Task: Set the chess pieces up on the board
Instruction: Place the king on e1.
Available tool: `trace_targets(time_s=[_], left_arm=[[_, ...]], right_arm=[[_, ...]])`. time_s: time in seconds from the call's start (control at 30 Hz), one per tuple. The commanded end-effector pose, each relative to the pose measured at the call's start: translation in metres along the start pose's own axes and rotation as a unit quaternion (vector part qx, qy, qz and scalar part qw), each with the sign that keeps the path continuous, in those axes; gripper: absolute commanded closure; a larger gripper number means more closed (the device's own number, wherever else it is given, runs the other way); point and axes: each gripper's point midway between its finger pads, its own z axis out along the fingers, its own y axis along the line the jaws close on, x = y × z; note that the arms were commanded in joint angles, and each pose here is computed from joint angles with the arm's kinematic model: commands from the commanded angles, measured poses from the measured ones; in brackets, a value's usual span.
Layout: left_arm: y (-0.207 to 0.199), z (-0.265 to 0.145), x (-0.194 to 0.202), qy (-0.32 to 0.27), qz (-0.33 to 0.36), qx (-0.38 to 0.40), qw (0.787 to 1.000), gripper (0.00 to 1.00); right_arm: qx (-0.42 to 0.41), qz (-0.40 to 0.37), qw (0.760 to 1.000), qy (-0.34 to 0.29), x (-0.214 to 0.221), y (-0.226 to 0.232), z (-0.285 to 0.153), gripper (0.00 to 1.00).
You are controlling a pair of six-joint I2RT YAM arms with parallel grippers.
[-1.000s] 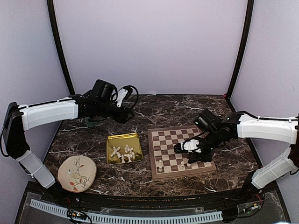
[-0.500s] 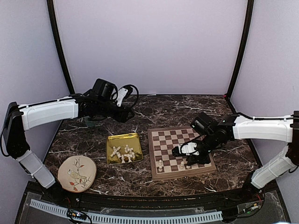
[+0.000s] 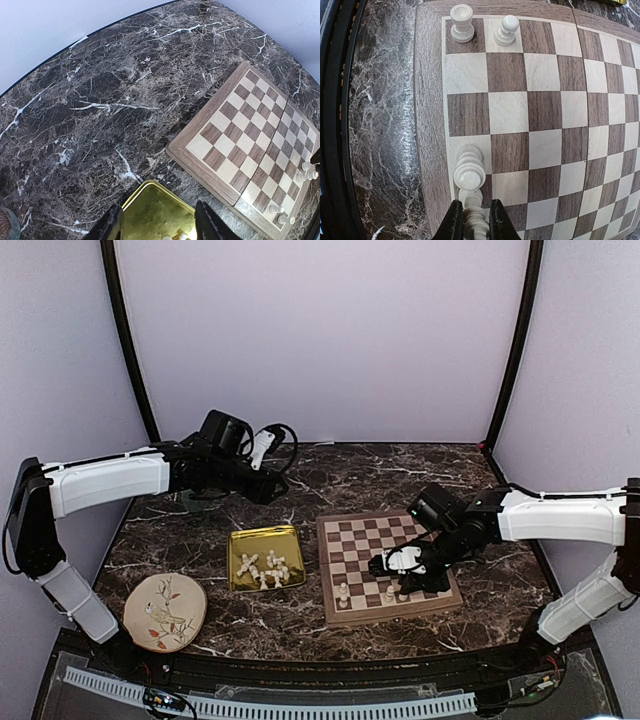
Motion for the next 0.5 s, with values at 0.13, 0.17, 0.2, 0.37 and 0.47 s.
trace_targets(time_s=[0.13,0.17,0.2,0.37,0.47], left_arm=[[0.000,-0.003,-0.010,-0.005,0.003,0.005,1.000,0.50],[0.000,-0.002,-0.009,-0.005,0.003,0.005,1.000,0.50],[-0.001,-0.002,-0.009,-0.004,0.003,0.006,1.000,0.50],[0.000,-0.002,-0.009,-0.003,0.002,0.006,1.000,0.49],[-0.004,-0.003,-0.010,-0.007,-0.008,0.014,1.000,0.33]], right_arm=[[0.005,-0.003,1.000,-0.006,-0.003,0.000,0.002,0.80],[0.006,-0.003,1.000,-0.007,-0.003,0.000,0.002,0.78],[0.006,-0.002,1.000,-0.007,-0.003,0.001,0.001,0.77],[0.007,-0.002,1.000,-0.016,-0.005,0.003,-0.006,0.70],[0.006,-0.001,1.000,-0.025,-0.008,0.003,-0.012,0.67]])
